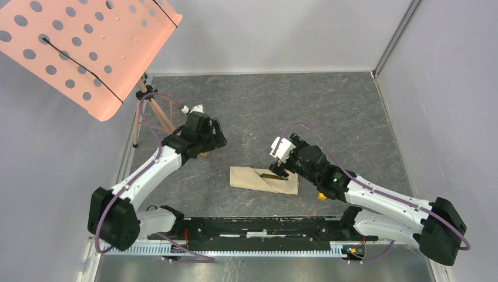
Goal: Fold the napkin into a case and place the utensils inside
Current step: Insert the knife into the folded napkin, then pick up the spoon from the center of the board.
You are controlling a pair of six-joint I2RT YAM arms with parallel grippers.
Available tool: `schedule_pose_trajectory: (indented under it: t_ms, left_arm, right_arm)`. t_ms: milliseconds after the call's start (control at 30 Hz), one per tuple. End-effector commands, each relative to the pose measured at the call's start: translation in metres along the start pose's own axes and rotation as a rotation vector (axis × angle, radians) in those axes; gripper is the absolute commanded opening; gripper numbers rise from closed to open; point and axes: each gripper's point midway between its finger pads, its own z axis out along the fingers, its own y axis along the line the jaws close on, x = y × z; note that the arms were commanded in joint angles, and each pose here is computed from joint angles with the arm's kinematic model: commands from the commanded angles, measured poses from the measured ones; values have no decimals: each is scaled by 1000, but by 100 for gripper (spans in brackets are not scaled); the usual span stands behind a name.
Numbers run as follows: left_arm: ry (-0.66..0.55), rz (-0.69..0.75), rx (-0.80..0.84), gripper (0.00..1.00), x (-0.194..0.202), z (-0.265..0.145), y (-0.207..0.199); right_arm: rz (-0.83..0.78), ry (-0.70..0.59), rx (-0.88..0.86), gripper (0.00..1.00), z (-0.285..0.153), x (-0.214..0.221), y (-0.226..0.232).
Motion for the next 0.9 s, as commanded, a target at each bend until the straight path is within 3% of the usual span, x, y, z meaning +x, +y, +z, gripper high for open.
schedule_pose_trajectory:
  t_ms: [0,67,367,700,867]
  left_arm:
    - [-90,118,-210,87,-47,15,20]
    - [-81,152,-260,86,-64,27,22]
    - [175,219,-380,83,-80,107,54]
    - [291,178,-398,78,-88,155,88]
    - [328,155,-396,66,-86,171,97]
  right_arm:
    - [161,96,182,98,-17,12,-29]
    - [197,100,173,98,-23,11,-27]
    - [299,9,126,98,-40,17,-11]
    - [284,-12,116,98,-44,17,-10]
    - [291,-27,112,98,-43,18,-8]
